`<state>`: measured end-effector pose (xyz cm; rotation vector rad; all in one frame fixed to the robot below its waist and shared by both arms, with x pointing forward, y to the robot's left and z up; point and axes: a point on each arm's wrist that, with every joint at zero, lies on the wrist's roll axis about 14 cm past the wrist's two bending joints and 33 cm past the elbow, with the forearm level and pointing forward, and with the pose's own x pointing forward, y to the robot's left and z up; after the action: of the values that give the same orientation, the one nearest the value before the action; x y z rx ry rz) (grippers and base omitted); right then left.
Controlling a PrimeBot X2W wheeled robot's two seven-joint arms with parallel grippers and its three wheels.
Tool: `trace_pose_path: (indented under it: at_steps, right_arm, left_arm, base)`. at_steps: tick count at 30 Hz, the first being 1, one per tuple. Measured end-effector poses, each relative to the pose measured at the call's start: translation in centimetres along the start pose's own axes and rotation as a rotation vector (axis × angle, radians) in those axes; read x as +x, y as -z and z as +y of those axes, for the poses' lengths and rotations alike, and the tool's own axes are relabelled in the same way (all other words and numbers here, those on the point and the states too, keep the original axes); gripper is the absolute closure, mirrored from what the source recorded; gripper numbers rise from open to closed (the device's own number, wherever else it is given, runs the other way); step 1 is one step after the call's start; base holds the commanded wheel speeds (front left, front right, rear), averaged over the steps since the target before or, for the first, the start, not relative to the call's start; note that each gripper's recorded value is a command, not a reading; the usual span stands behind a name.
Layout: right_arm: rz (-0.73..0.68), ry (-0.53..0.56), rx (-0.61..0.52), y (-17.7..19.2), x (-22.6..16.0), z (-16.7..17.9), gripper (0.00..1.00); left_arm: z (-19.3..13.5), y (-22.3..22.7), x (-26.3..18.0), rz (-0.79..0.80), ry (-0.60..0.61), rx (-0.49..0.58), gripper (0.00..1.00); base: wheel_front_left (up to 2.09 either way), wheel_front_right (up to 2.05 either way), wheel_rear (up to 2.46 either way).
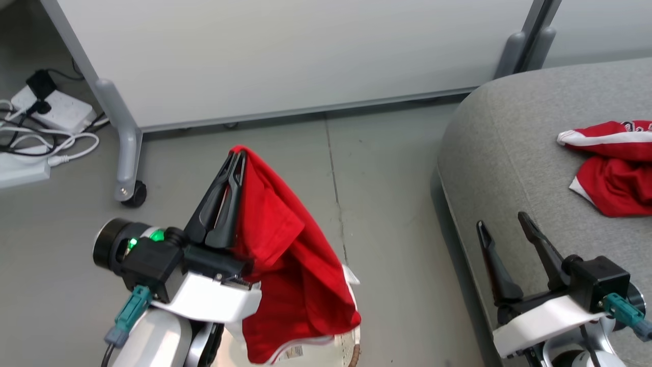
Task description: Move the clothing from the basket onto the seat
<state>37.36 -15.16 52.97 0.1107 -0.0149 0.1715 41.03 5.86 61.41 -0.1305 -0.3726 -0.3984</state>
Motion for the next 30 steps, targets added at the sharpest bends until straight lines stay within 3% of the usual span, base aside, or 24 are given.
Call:
trace_pose_path:
  at_steps: [11, 30]
  right_arm:
    - [-0.021, 0.028, 0.013, -0.9, -2.6, 0.0, 0.00]
    - [-0.036, 0.001, 0.024, -1.5, -2.5, 1.1, 0.00]
  left_arm:
    - [-1.1, -2.1, -2.6, -0.010, -0.004, -0.018, 1.00]
    - [-1.2, -2.4, -3.1, -0.006, 0.001, -0.015, 1.00]
  base:
    - [0.00, 0.00, 0.00]
    - [0.00, 0.00, 0.00]
